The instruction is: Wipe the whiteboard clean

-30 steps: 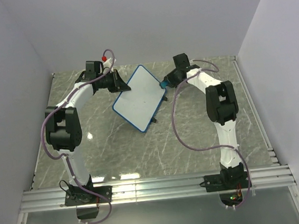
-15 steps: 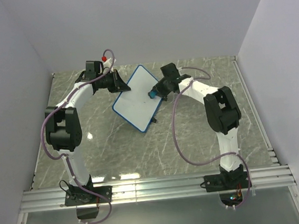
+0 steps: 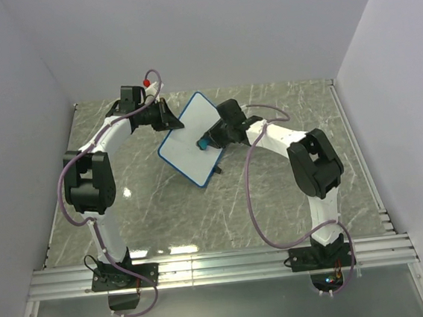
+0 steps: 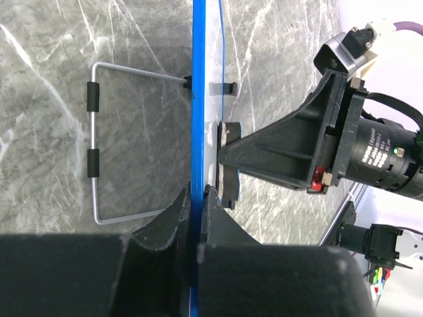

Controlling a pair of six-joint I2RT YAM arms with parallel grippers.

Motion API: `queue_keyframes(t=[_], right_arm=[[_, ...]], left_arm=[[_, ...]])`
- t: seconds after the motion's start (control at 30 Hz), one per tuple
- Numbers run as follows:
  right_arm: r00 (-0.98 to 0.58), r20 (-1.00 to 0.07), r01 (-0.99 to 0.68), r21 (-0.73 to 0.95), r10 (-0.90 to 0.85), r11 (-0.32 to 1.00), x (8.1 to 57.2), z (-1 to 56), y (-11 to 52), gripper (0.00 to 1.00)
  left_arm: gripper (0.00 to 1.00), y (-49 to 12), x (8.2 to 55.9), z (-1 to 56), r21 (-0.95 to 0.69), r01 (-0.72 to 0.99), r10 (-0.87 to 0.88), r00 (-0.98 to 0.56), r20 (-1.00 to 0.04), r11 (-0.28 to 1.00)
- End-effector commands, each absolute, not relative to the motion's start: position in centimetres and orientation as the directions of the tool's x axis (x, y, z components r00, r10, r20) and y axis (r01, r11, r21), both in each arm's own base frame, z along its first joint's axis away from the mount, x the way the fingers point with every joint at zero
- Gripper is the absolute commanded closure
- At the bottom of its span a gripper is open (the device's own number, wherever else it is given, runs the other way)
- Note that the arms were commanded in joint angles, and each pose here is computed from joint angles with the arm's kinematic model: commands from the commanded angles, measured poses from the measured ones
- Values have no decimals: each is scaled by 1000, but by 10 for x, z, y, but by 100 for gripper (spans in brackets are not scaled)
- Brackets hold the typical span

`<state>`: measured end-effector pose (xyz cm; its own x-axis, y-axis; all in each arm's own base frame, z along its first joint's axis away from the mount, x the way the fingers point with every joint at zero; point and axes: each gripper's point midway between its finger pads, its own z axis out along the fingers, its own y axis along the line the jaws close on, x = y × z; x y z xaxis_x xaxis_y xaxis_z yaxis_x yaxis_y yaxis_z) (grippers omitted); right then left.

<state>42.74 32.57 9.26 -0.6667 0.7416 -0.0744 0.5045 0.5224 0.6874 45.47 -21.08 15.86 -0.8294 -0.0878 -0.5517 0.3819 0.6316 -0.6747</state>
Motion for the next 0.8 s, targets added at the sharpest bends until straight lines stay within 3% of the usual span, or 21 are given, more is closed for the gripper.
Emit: queue_keyframes(t=[0.0, 0.4, 0.77], right_arm=[[-808, 59, 409, 773, 587, 485, 382, 105, 416, 100], [-867, 92, 357, 800, 490, 482, 348, 119, 458, 100], [-818, 63, 439, 712, 572, 549, 356, 75, 405, 100]], left_arm=[[100, -221, 431, 126, -665, 351, -18, -877, -480, 660], [100, -221, 429, 122, -668, 346, -19, -880, -475, 659], [100, -219, 427, 123, -658, 355, -5, -878, -478, 665]])
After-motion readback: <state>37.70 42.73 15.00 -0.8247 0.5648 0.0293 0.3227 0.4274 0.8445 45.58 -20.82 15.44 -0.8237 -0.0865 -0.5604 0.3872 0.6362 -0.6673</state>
